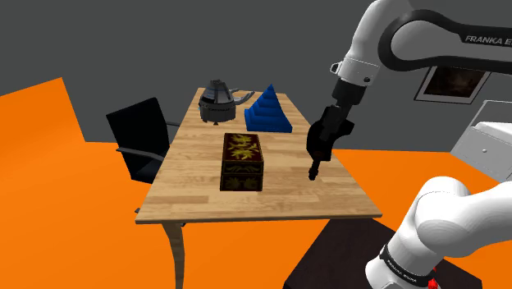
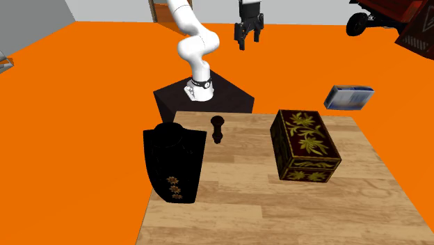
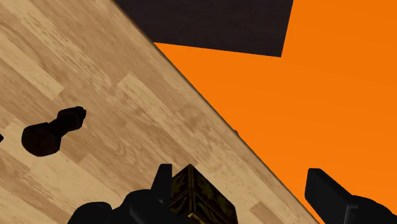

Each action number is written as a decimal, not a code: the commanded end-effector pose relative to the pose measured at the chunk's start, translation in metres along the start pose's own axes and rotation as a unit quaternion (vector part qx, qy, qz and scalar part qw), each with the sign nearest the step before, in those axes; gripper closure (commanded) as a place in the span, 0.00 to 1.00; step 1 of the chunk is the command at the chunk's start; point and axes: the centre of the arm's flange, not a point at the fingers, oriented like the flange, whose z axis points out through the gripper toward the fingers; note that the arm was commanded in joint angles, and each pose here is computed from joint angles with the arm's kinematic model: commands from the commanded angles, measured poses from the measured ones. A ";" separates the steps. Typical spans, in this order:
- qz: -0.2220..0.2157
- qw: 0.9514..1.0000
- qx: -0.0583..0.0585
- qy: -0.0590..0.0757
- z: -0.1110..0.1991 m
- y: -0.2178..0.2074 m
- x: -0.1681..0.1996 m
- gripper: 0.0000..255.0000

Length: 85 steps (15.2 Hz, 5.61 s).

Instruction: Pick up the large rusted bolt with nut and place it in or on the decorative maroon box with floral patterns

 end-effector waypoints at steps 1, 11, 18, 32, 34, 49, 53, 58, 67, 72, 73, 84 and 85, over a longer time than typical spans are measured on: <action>0.000 1.000 0.000 0.000 0.000 0.000 0.000 0.00; 0.025 0.999 0.035 -0.020 0.066 0.122 0.035 0.00; 0.042 0.997 0.060 -0.034 0.117 0.206 0.054 0.00; 0.064 0.992 0.092 -0.052 0.215 0.303 0.070 0.00; 0.064 0.992 0.092 -0.052 0.226 0.301 0.069 0.00; 0.064 0.992 0.092 -0.052 0.229 0.301 0.069 1.00; 0.064 0.992 0.092 -0.052 0.229 0.301 0.069 1.00; 0.064 0.992 0.092 -0.052 0.202 0.298 0.071 1.00; 0.064 0.992 0.092 -0.052 0.155 0.295 0.076 1.00; 0.064 0.992 0.092 -0.052 0.129 0.292 0.079 1.00; 0.064 0.992 0.092 -0.052 0.124 0.292 0.079 1.00; 0.064 0.992 0.092 -0.052 0.066 0.287 0.085 1.00; 0.064 0.992 0.092 -0.052 0.061 0.287 0.085 1.00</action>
